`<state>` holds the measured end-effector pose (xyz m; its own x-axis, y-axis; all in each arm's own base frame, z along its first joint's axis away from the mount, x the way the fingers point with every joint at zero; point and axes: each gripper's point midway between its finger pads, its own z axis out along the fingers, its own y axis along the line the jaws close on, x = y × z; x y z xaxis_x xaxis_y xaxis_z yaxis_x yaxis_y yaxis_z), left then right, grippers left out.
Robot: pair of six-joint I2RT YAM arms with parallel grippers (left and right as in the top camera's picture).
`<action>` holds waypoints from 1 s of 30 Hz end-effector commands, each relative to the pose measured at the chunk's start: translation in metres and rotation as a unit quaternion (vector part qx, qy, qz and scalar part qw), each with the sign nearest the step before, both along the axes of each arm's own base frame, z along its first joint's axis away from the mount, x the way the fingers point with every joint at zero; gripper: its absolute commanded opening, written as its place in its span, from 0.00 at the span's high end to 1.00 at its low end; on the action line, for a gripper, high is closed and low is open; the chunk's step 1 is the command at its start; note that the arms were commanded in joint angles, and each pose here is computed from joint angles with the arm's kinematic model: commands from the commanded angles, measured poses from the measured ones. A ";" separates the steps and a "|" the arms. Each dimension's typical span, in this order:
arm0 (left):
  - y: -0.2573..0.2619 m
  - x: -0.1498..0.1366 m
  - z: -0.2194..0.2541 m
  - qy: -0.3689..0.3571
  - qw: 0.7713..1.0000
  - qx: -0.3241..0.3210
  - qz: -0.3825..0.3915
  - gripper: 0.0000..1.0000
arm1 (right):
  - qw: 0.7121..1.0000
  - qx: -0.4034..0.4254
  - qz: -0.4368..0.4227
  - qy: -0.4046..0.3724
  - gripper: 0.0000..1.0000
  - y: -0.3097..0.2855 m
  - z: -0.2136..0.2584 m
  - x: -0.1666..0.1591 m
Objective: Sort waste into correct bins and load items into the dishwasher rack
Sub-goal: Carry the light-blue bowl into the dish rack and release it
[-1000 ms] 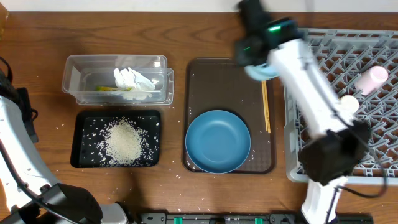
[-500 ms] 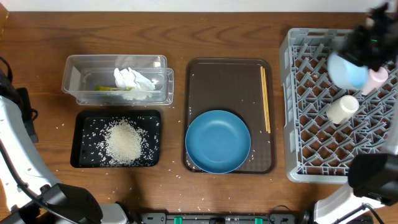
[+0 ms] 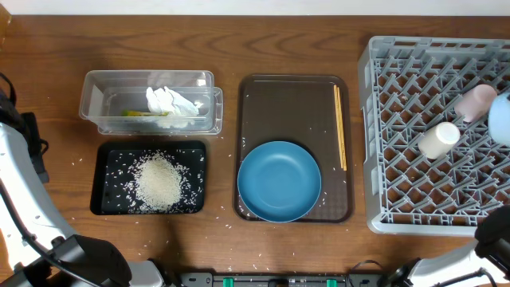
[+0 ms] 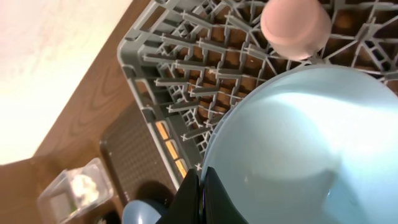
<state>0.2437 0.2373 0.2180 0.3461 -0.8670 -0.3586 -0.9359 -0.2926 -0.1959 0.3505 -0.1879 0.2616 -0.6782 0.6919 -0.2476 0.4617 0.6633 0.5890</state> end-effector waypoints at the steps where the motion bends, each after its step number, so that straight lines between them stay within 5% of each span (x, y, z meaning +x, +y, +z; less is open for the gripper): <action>1: 0.000 -0.002 -0.002 0.008 1.000 -0.001 -0.003 0.11 | 0.996 0.054 0.036 -0.057 0.99 0.008 -0.002 0.000; 13: 0.000 -0.003 -0.002 0.008 1.000 -0.001 -0.003 0.11 | 0.972 0.188 0.014 -0.143 0.99 0.007 -0.057 -0.002; 30: 0.000 -0.002 -0.002 0.008 1.000 -0.001 -0.003 0.11 | 0.976 0.184 -0.113 -0.025 0.99 -0.041 -0.100 -0.069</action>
<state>0.2436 0.2372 0.2179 0.3460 -0.8670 -0.3585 -0.9360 -0.2927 -0.1956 0.3021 -0.2190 0.1848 -0.5141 0.8577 -0.0109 0.4024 0.2524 0.8800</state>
